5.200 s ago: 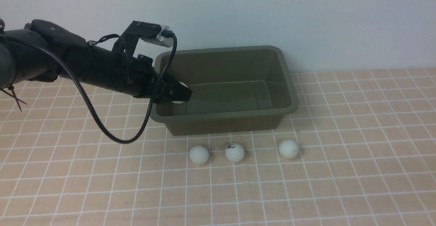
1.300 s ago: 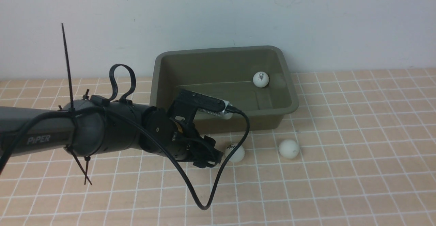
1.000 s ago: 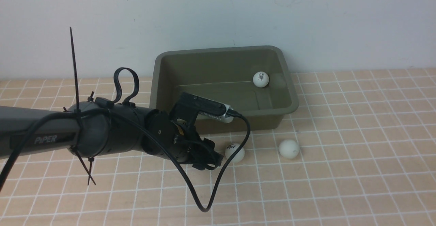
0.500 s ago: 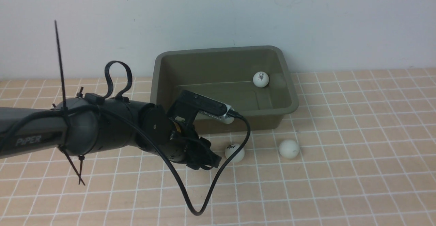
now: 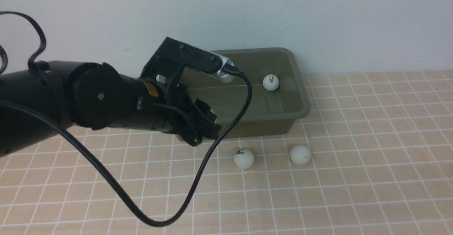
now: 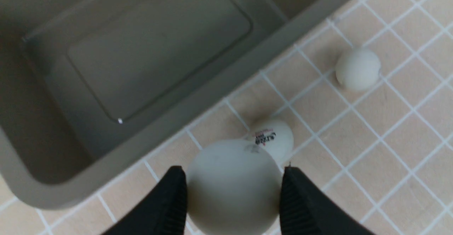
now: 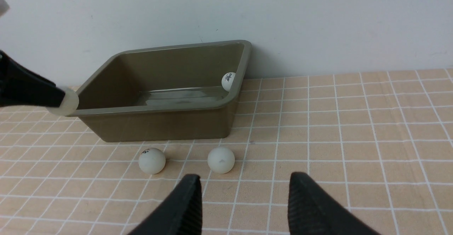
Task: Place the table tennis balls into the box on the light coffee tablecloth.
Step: 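Drop the ball into the bin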
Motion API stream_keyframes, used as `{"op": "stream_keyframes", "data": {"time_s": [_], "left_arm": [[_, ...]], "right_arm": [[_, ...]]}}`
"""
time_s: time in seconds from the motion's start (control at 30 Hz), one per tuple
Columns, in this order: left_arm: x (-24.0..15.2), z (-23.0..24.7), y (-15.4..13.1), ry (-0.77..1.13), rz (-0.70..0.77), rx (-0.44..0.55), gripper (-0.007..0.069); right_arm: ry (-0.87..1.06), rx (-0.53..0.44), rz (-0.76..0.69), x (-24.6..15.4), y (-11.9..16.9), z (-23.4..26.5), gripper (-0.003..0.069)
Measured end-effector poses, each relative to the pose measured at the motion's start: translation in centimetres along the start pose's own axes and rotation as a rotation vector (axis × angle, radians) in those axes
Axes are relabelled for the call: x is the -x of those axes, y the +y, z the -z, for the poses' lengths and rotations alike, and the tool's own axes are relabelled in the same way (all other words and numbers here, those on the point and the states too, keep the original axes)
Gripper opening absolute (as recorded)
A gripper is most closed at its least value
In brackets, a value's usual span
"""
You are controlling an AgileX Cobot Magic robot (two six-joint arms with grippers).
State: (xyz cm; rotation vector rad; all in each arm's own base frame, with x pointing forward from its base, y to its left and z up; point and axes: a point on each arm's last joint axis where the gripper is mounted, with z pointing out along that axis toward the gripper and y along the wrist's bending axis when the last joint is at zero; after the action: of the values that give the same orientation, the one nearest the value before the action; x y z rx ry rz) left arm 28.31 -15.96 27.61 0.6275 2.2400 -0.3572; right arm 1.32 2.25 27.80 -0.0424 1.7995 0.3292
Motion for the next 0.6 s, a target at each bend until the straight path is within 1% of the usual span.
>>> {"op": "stream_keyframes", "data": {"time_s": [0.1, 0.23, 0.33, 0.47, 0.53, 0.6], "left_arm": [[1.4, -0.7, 1.8, -0.016, -0.015, 0.036, 0.0267], [3.1, -3.1, 4.4, -0.013, -0.011, 0.078, 0.0267], [4.0, -5.5, 5.9, 0.007, -0.016, 0.091, 0.0267], [4.4, -7.5, 6.4, 0.064, -0.056, 0.071, 0.0267], [4.3, -8.9, 6.5, 0.138, -0.101, 0.035, 0.0293], [4.3, -9.3, 6.5, 0.185, -0.124, 0.014, 0.0352]], "right_arm": [[0.000, 0.000, 0.000, 0.0, 0.0, 0.0, 0.0313], [0.000, 0.000, 0.000, 0.0, 0.0, 0.0, 0.0313], [0.000, 0.000, 0.000, 0.0, 0.0, 0.0, 0.0313], [0.000, 0.000, 0.000, 0.0, 0.0, 0.0, 0.0313], [0.000, 0.000, 0.000, 0.0, 0.0, 0.0, 0.0313], [0.000, 0.000, 0.000, 0.0, 0.0, 0.0, 0.0313]]}}
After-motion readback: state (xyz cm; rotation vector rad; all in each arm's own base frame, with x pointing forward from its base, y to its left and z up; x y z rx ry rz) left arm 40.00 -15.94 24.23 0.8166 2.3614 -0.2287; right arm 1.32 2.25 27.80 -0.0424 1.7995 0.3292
